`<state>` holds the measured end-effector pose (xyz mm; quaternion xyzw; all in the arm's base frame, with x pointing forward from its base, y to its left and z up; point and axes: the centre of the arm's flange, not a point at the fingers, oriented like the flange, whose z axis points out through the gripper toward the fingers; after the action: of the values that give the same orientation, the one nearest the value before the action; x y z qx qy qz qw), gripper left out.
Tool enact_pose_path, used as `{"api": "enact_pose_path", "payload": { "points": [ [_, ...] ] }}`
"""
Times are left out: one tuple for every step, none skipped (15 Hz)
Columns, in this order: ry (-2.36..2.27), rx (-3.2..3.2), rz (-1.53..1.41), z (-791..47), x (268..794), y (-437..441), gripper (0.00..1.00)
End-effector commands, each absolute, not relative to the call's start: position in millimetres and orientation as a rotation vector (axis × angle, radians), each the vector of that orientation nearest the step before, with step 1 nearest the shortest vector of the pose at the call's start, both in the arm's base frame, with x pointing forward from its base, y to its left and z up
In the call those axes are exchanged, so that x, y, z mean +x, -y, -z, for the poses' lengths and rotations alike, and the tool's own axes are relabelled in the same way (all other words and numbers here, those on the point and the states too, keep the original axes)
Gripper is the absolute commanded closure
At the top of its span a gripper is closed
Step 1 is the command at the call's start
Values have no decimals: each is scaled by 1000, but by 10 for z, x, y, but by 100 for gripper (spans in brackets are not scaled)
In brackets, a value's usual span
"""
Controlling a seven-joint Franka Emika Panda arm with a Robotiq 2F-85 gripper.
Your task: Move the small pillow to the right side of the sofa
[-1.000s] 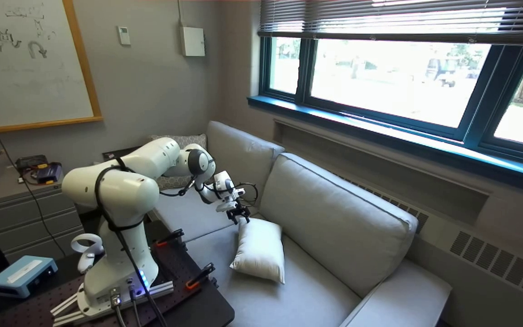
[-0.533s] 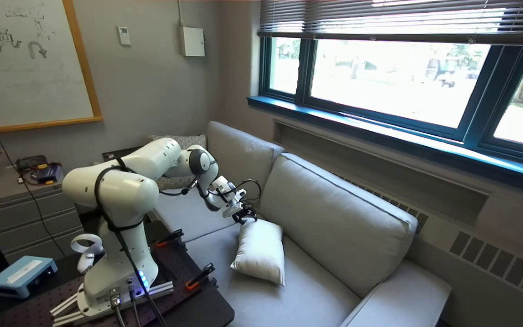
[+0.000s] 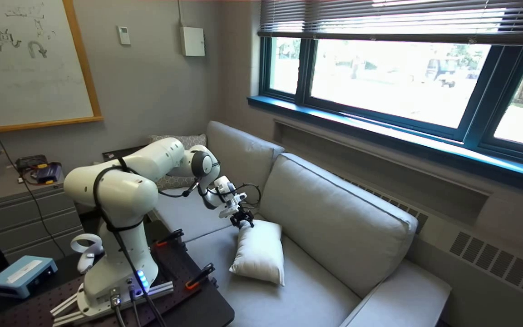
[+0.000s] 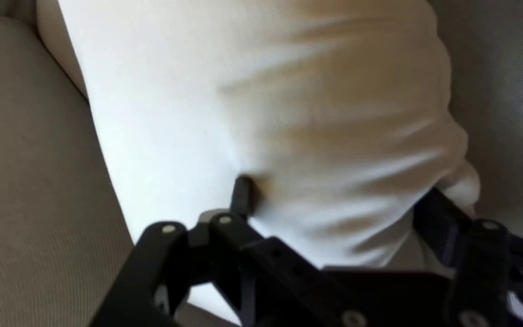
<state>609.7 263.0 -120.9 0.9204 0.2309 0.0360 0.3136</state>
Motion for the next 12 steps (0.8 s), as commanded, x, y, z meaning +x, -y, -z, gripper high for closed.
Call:
{"api": "enact_pose_path", "payload": {
  "points": [
    [-510,2420,-30,1704,6654,-2680,43],
    [-490,2416,-25,1669,6688,-2629,50],
    [-472,2409,-27,1621,6734,-2568,57],
    [-456,2400,-33,1578,6781,-2508,65],
    [-438,2391,-35,1529,6834,-2442,72],
    [-422,2379,-41,1475,6889,-2375,78],
    [-405,2373,-42,1427,6941,-2314,87],
    [-378,2373,-28,1361,7007,-2252,90],
    [-346,2377,-3,1299,7071,-2187,94],
    [-292,2391,35,1198,7149,-2105,94],
    [-235,2410,82,1092,7221,-2020,97],
    [-184,2425,140,979,7294,-1937,94]
  ]
}}
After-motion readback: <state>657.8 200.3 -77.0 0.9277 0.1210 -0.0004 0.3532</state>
